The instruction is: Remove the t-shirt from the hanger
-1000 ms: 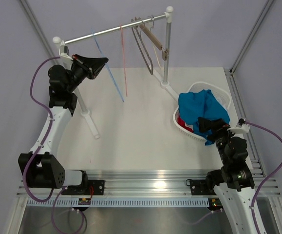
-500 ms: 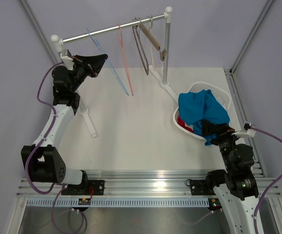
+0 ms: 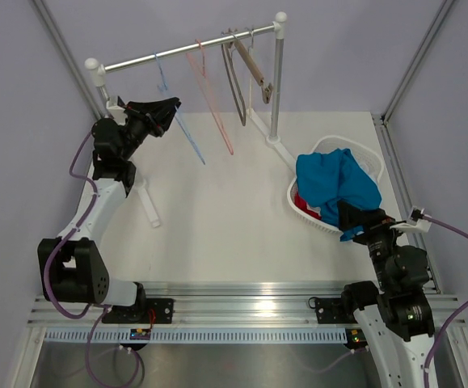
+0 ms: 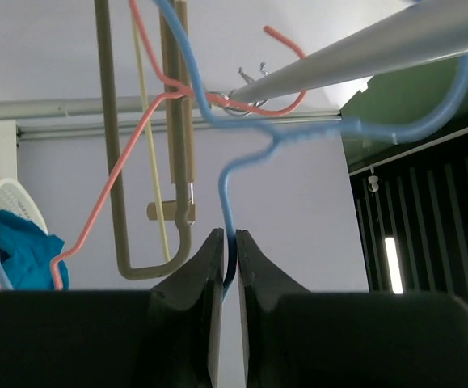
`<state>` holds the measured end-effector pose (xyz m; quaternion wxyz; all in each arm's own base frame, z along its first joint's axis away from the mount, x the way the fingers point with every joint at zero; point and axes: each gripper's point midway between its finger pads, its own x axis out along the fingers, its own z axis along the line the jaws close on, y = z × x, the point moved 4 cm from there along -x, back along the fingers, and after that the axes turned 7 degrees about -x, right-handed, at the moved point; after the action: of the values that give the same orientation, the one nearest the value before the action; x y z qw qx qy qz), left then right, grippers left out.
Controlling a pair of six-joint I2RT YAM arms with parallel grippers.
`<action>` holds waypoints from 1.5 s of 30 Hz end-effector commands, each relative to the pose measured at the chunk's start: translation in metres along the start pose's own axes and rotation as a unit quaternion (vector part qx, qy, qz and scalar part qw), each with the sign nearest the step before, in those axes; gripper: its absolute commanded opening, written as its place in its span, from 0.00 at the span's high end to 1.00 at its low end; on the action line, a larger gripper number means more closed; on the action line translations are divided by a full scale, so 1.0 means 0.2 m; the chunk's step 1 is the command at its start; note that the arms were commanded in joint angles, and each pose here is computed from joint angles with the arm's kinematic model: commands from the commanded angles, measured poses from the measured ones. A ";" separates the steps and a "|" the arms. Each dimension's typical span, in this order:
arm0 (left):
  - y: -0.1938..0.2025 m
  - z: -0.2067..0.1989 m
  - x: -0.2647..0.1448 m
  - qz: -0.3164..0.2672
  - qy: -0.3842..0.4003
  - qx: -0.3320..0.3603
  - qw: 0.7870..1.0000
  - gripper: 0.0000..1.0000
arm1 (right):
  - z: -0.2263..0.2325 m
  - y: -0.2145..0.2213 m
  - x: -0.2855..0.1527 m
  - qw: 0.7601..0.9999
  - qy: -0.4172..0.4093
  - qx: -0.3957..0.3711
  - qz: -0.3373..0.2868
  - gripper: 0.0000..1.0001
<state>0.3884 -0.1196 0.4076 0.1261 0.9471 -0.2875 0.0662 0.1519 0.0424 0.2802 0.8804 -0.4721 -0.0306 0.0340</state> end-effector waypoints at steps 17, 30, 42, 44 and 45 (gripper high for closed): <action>0.13 0.14 -0.27 0.003 -0.029 0.048 0.998 0.02 | 0.11 -0.16 -0.07 0.999 -0.033 -0.015 -0.030 0.01; 0.50 0.22 -0.92 0.039 -0.064 0.333 0.940 0.01 | 0.21 -0.36 -0.16 0.993 -0.051 -0.088 -0.059 0.01; 0.62 0.57 -1.24 0.148 -0.097 0.428 0.886 0.01 | 0.18 -0.30 -0.19 0.994 -0.050 -0.079 -0.049 0.01; 0.62 0.59 -1.24 0.151 -0.098 0.430 0.885 0.01 | 0.16 -0.30 -0.19 0.995 -0.041 -0.081 -0.049 0.01; 0.63 0.59 -1.25 0.156 -0.095 0.430 0.884 0.01 | 0.15 -0.28 -0.19 0.995 -0.037 -0.080 -0.045 0.00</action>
<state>0.1295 -0.1181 0.2612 -0.2992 0.8789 -0.3669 0.0584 0.1145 0.0368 0.3503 0.8457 -0.5239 -0.1002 0.0138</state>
